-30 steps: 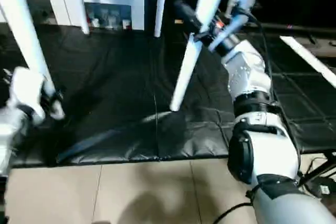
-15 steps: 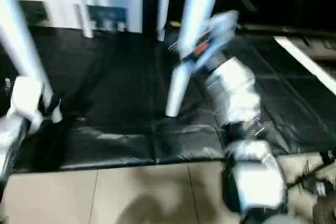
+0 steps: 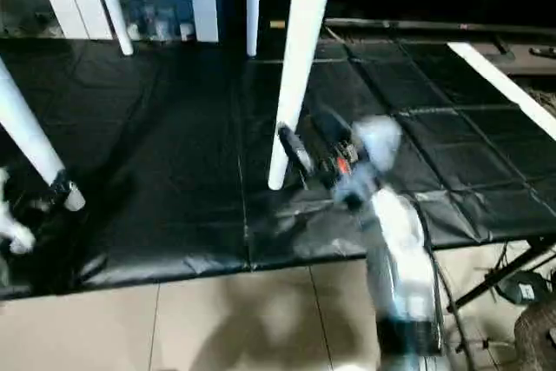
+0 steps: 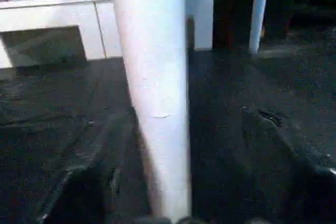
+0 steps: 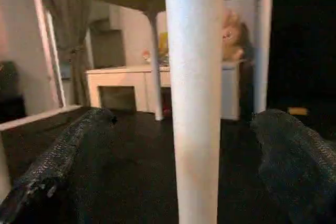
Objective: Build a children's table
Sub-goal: Flip table
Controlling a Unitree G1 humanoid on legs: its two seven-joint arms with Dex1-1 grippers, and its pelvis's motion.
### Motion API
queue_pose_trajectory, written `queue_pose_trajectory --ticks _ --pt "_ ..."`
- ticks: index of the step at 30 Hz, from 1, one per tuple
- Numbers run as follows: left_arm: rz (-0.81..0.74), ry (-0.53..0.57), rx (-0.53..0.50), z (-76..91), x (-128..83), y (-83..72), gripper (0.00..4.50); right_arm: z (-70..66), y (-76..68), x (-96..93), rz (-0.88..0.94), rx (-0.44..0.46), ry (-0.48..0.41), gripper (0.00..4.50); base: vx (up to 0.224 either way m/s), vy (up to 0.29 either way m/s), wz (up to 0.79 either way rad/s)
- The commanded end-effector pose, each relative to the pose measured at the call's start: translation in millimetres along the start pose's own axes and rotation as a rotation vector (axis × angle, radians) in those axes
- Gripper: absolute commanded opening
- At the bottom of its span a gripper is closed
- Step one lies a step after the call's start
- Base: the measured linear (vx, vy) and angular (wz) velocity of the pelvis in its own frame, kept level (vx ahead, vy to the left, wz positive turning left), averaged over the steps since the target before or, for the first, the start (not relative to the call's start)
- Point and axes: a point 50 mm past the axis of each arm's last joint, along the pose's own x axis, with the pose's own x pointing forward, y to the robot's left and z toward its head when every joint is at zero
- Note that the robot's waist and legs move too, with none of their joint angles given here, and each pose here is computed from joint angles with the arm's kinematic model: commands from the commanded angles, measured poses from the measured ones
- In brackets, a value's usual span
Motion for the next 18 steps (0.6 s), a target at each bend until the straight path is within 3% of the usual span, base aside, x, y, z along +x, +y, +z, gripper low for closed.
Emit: queue_pose_trajectory --ticks 1,4,6,8,9,11,13,17,18 --pt "0.011 -0.053 -0.022 9.9 -3 -2.6 3.89 7.3 0.2 -3.0 -0.038 -0.031 -0.026 4.50 0.000 0.000 0.00" --pt "0.026 -0.014 -0.078 5.8 -13 -12.5 3.98 -3.3 -1.6 -17.3 -0.159 -0.028 0.074 4.50 0.000 0.000 0.00" --pt "0.003 0.034 -0.056 -0.3 -20 -22.0 4.32 -15.8 -2.9 -30.0 -0.258 0.007 0.152 4.50 0.000 0.000 0.00" --pt "-0.003 0.057 -0.055 -3.7 -22 -25.7 4.32 -21.6 -1.2 -35.7 -0.283 0.031 0.190 4.50 0.000 0.000 0.00" --pt "0.002 0.121 -0.073 -15.3 -25 -32.3 4.32 -38.1 4.3 -47.9 -0.314 0.034 0.313 4.50 0.000 0.000 0.00" --pt "0.001 0.159 -0.095 -21.4 -27 -36.8 4.32 -45.6 7.4 -53.6 -0.332 0.036 0.370 4.50 0.000 0.000 0.00" --pt "-0.036 0.169 -0.081 -22.6 -27 -40.3 4.32 -50.5 8.0 -56.7 -0.358 -0.033 0.424 4.50 0.000 0.000 0.00" --pt "-0.033 0.162 -0.086 -18.8 -25 -37.7 4.32 -48.6 11.5 -54.1 -0.277 -0.038 0.397 4.50 0.000 0.000 0.00" --pt "-0.036 0.162 -0.073 -17.7 -25 -37.6 4.32 -49.1 12.4 -52.2 -0.245 -0.097 0.420 4.50 0.000 0.000 0.00"
